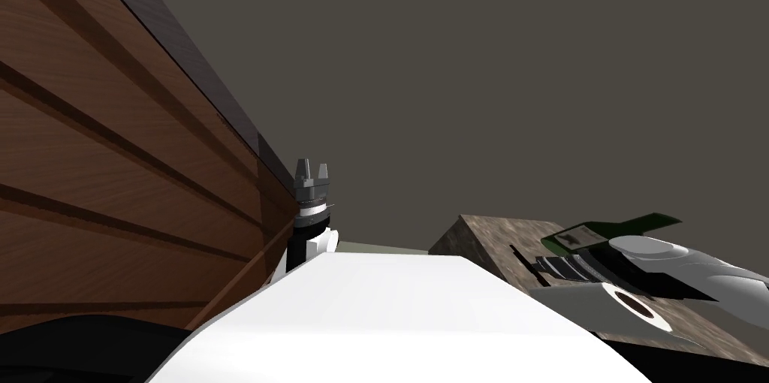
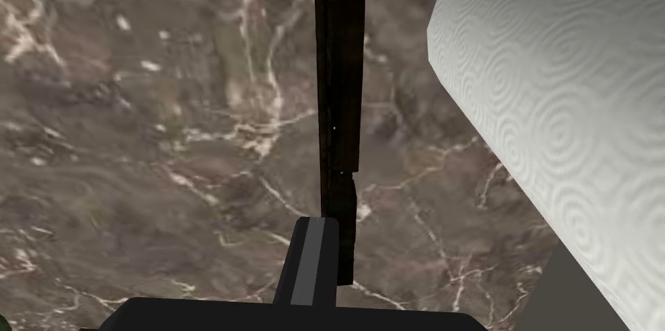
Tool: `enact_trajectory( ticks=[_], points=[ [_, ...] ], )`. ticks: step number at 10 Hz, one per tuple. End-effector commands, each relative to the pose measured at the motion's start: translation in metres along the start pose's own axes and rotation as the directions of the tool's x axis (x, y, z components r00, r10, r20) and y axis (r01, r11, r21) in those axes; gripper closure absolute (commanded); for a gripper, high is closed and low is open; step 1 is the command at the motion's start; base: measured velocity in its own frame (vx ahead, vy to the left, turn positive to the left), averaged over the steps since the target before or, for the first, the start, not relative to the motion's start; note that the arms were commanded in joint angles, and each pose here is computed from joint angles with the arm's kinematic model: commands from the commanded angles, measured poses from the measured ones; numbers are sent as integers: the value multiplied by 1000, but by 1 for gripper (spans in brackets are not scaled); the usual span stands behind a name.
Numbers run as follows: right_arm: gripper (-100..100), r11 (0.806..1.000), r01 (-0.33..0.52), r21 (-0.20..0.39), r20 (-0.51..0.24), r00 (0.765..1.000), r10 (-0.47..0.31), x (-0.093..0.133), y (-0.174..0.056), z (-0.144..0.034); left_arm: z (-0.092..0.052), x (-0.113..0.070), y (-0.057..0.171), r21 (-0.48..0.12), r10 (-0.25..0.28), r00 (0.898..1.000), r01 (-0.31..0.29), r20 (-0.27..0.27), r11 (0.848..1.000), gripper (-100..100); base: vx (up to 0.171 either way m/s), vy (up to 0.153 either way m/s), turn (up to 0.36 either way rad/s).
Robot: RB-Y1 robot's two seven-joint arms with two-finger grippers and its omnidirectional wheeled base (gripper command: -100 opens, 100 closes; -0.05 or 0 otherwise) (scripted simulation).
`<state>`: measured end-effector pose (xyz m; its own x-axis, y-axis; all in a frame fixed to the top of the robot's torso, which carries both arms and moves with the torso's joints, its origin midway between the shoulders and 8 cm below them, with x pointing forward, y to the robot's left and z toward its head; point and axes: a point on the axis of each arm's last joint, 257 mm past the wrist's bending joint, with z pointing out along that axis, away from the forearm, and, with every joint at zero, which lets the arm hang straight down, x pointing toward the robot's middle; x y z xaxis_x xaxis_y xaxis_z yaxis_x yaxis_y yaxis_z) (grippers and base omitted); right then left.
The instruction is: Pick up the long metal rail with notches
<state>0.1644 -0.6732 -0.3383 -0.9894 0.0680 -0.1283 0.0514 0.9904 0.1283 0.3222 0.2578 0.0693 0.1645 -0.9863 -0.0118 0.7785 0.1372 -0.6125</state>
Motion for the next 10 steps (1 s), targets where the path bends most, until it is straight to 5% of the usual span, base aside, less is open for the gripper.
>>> enact_trajectory(
  ticks=[1,2,6,9,10],
  points=[
    [0,1000,0,0,0,1000,0,0,0,0,0,0,0,0,0,1000,0,0,1000,0,0,0,0],
    [-100,998,60,6,-4,998,-59,-8,0,-9,0,0,0,0,0,1000,0,0,1000,0,-35,-30,-31],
    [-100,976,216,-2,-27,976,-216,-21,10,-18,0,0,0,0,0,1000,0,0,1000,0,-49,-45,-25],
    [-100,925,379,-17,-54,924,-380,-31,21,-24,0,0,0,0,0,1000,0,0,1000,0,-61,-59,-22],
    [-100,923,385,-17,-53,921,-386,-31,21,-24,0,0,0,0,0,1000,0,0,1000,0,-42,-48,-3]
  ],
)
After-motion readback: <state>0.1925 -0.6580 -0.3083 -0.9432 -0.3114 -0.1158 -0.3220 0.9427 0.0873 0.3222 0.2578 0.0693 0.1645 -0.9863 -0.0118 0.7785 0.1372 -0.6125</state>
